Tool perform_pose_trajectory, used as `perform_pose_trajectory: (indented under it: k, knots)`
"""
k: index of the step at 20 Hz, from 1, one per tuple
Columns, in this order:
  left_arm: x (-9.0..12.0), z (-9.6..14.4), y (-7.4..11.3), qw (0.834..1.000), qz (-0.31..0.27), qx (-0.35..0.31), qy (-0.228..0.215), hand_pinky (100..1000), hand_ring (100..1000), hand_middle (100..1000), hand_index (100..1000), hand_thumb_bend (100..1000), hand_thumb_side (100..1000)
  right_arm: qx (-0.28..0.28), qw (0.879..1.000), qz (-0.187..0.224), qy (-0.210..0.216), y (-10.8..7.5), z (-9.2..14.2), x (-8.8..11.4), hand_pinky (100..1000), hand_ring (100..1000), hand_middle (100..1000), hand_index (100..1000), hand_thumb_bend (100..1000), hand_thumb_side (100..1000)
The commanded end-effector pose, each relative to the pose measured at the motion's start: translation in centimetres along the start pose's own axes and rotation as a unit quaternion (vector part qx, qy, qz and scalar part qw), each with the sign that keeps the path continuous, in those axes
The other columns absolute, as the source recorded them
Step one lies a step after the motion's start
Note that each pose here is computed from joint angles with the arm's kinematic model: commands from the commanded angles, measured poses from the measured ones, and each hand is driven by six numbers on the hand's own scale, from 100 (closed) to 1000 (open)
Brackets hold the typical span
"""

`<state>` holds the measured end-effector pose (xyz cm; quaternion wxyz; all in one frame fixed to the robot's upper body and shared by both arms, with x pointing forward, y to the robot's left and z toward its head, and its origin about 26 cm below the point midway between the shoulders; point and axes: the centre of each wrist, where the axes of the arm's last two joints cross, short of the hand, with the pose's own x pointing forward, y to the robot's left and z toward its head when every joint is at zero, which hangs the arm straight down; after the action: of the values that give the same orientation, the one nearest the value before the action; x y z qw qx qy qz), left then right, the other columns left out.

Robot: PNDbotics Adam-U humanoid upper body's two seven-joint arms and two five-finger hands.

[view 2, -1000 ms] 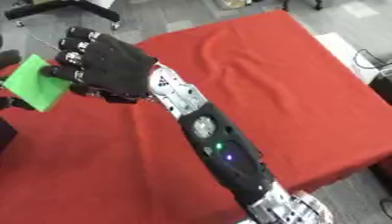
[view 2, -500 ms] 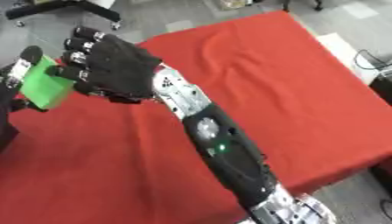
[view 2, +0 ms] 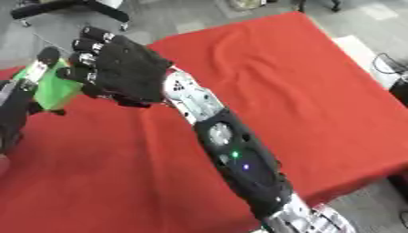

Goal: Pick up the objects with one hand, pass them to the other hand, and then place them into the box on the other side of the table.

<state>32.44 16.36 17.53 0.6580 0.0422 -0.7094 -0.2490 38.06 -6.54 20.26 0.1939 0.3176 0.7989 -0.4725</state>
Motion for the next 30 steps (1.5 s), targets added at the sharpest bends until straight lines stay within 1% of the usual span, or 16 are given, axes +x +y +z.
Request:
perform_pose_trajectory:
  k: [1, 2, 4, 6, 7, 8, 11, 13, 14, 16, 18, 19, 22, 23, 24, 30]
  knots:
    - [1.2, 0.3, 0.1, 0.999, 0.003, -0.019, -0.026, 542, 872, 937, 934, 525, 900, -0.016, 1.000, 0.014, -0.006, -0.8, -1.0, -0.5, 666, 594, 329, 377, 240, 100]
    - [1.2, 0.4, 0.0, 0.999, 0.004, -0.024, -0.028, 537, 862, 927, 929, 497, 880, -0.016, 1.000, 0.014, -0.007, -0.8, -1.0, -0.5, 666, 594, 329, 377, 239, 100]
    - [1.1, 0.4, 0.0, 0.999, 0.008, -0.038, -0.032, 514, 821, 881, 901, 402, 830, -0.016, 1.000, 0.014, -0.007, -0.8, -1.0, -0.5, 665, 594, 329, 377, 238, 100]
    - [1.1, 0.4, 0.0, 0.998, 0.011, -0.047, -0.037, 479, 759, 789, 833, 233, 742, -0.015, 1.000, 0.014, -0.007, -0.8, -1.0, -0.5, 664, 594, 330, 377, 237, 100]
    - [1.0, 0.4, 0.0, 0.998, 0.014, -0.049, -0.039, 476, 752, 780, 827, 213, 732, -0.015, 1.000, 0.014, -0.007, -0.8, -1.0, -0.5, 664, 594, 330, 377, 237, 100]
    - [1.0, 0.4, 0.1, 0.998, 0.016, -0.050, -0.041, 441, 668, 679, 749, 100, 618, -0.015, 1.000, 0.014, -0.007, -0.8, -1.0, -0.5, 663, 594, 330, 377, 236, 100]
    - [1.0, 0.5, 0.2, 0.998, 0.028, -0.044, -0.043, 394, 552, 536, 646, 100, 503, -0.013, 1.000, 0.014, -0.006, -0.8, -0.9, -0.5, 662, 594, 329, 377, 232, 100]
    - [0.9, 0.6, 0.2, 0.998, 0.034, -0.040, -0.043, 367, 501, 475, 589, 100, 447, -0.012, 1.000, 0.013, -0.005, -0.8, -0.8, -0.5, 662, 595, 329, 378, 231, 100]
    - [0.9, 0.7, 0.3, 0.998, 0.037, -0.037, -0.042, 341, 459, 417, 532, 100, 404, -0.012, 1.000, 0.013, -0.005, -0.8, -0.8, -0.5, 661, 595, 329, 378, 229, 100]
    - [1.0, 0.9, 0.4, 0.998, 0.042, -0.026, -0.041, 310, 390, 326, 450, 100, 372, -0.011, 1.000, 0.012, -0.005, -0.7, -0.7, -0.5, 660, 596, 329, 378, 222, 100]
    - [1.2, 1.3, 0.6, 0.998, 0.051, -0.011, -0.042, 285, 337, 261, 389, 100, 362, -0.010, 1.000, 0.010, -0.003, -0.7, -0.5, -0.5, 658, 596, 312, 379, 210, 100]
    - [1.3, 1.6, 0.7, 0.997, 0.056, -0.003, -0.043, 278, 322, 243, 372, 100, 364, -0.010, 1.000, 0.009, -0.002, -0.6, -0.4, -0.6, 659, 598, 313, 379, 198, 100]
    - [2.1, 2.6, 0.9, 0.997, 0.069, 0.013, -0.044, 278, 322, 243, 372, 100, 364, -0.010, 1.000, 0.008, 0.000, -0.6, -0.3, -0.6, 659, 598, 313, 379, 198, 100]
    - [2.3, 3.1, 1.2, 0.996, 0.074, 0.021, -0.045, 287, 315, 234, 363, 100, 370, -0.011, 1.000, 0.006, 0.005, -0.5, -0.1, -0.6, 653, 593, 329, 396, 115, 100]
    - [2.2, 3.5, 1.5, 0.995, 0.080, 0.031, -0.044, 287, 314, 233, 362, 100, 369, -0.014, 1.000, 0.003, 0.009, -0.5, 0.2, -0.7, 654, 591, 331, 403, 100, 100]
    - [-0.4, 4.9, 2.4, 0.993, 0.095, 0.067, -0.021, 285, 315, 232, 362, 100, 363, -0.029, 0.999, -0.004, 0.028, -0.5, 1.1, -0.9, 658, 581, 372, 492, 132, 100]
